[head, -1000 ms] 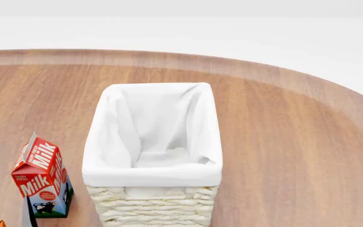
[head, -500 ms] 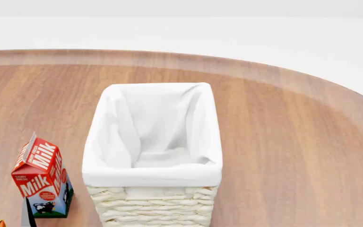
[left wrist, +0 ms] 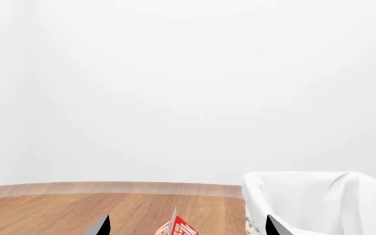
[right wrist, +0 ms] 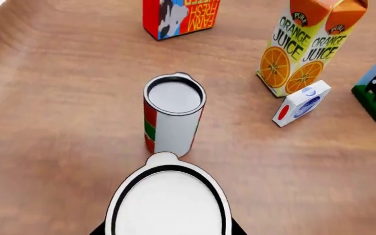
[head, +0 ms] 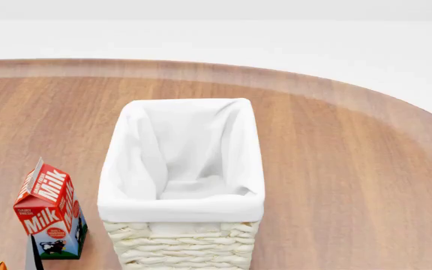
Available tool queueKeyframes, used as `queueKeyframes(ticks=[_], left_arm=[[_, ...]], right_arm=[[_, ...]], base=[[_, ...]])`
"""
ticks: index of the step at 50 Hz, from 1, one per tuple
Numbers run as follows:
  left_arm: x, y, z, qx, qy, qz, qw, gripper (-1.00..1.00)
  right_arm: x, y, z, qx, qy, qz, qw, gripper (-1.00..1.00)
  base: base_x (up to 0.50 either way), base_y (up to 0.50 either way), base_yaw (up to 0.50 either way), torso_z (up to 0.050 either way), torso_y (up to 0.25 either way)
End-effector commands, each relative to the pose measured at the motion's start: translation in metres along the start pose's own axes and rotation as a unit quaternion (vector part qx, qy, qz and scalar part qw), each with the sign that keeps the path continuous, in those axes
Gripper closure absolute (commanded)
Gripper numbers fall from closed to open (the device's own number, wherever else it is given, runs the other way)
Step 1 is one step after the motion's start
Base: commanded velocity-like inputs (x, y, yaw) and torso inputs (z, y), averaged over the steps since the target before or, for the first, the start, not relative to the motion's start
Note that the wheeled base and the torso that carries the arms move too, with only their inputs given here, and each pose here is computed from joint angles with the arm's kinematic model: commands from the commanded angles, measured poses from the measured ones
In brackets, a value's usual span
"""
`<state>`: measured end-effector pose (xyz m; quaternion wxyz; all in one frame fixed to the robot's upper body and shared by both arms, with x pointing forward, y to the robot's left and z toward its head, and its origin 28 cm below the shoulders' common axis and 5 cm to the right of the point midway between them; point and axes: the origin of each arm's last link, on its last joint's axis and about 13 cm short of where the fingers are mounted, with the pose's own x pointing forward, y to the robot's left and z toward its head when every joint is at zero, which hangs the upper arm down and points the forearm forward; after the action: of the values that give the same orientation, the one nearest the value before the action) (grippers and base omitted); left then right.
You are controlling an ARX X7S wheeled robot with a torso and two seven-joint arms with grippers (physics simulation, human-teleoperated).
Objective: Pick up the alphabet soup, and put it in the basket.
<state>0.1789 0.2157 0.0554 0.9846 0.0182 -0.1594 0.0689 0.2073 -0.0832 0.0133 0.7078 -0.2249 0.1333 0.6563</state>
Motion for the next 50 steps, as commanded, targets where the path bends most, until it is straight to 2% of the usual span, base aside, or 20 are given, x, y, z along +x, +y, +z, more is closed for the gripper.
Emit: queueKeyframes(ticks=[1, 6, 17, 31, 35, 40, 43, 50], left_arm=[[0.000, 0.000, 0.000, 0.000, 0.000, 0.000, 1.000, -1.00], [0.000, 0.000, 0.000, 0.001, 0.000, 0.000, 1.000, -1.00], [0.001, 0.000, 0.000, 0.001, 0.000, 0.002, 1.000, -1.00], [0.003, 0.000, 0.000, 0.001, -0.001, 0.003, 1.000, -1.00], [0.004, 0.000, 0.001, 0.001, -0.001, 0.003, 1.000, -1.00], [0.004, 0.000, 0.000, 0.001, 0.000, 0.001, 1.000, -1.00], [0.003, 0.000, 0.000, 0.001, -0.001, 0.002, 1.000, -1.00], [0.002, 0.000, 0.000, 0.001, -0.001, 0.000, 1.000, -1.00]], right_arm=[[-0.015, 0.002, 0.022, -0.036, -0.064, -0.029, 0.997, 1.00], [-0.030, 0.006, 0.037, -0.052, -0.117, -0.050, 0.990, 1.00], [-0.052, 0.012, 0.055, -0.082, -0.165, -0.097, 0.978, 1.00], [-0.069, 0.016, 0.072, -0.089, -0.228, -0.113, 0.963, 1.00], [-0.074, 0.015, 0.079, -0.086, -0.258, -0.143, 0.952, 1.00], [-0.082, 0.013, 0.087, -0.072, -0.303, -0.154, 0.938, 1.00], [-0.088, 0.014, 0.096, -0.067, -0.340, -0.168, 0.923, 1.00], [-0.094, 0.019, 0.103, -0.061, -0.373, -0.157, 0.912, 1.00]], base=[[0.00, 0.00, 0.00, 0.000, 0.000], [0.00, 0.00, 0.00, 0.000, 0.000], [0.00, 0.00, 0.00, 0.000, 0.000], [0.00, 0.00, 0.00, 0.000, 0.000], [0.00, 0.00, 0.00, 0.000, 0.000], [0.00, 0.00, 0.00, 0.000, 0.000], [0.00, 0.00, 0.00, 0.000, 0.000], [0.00, 0.00, 0.00, 0.000, 0.001]])
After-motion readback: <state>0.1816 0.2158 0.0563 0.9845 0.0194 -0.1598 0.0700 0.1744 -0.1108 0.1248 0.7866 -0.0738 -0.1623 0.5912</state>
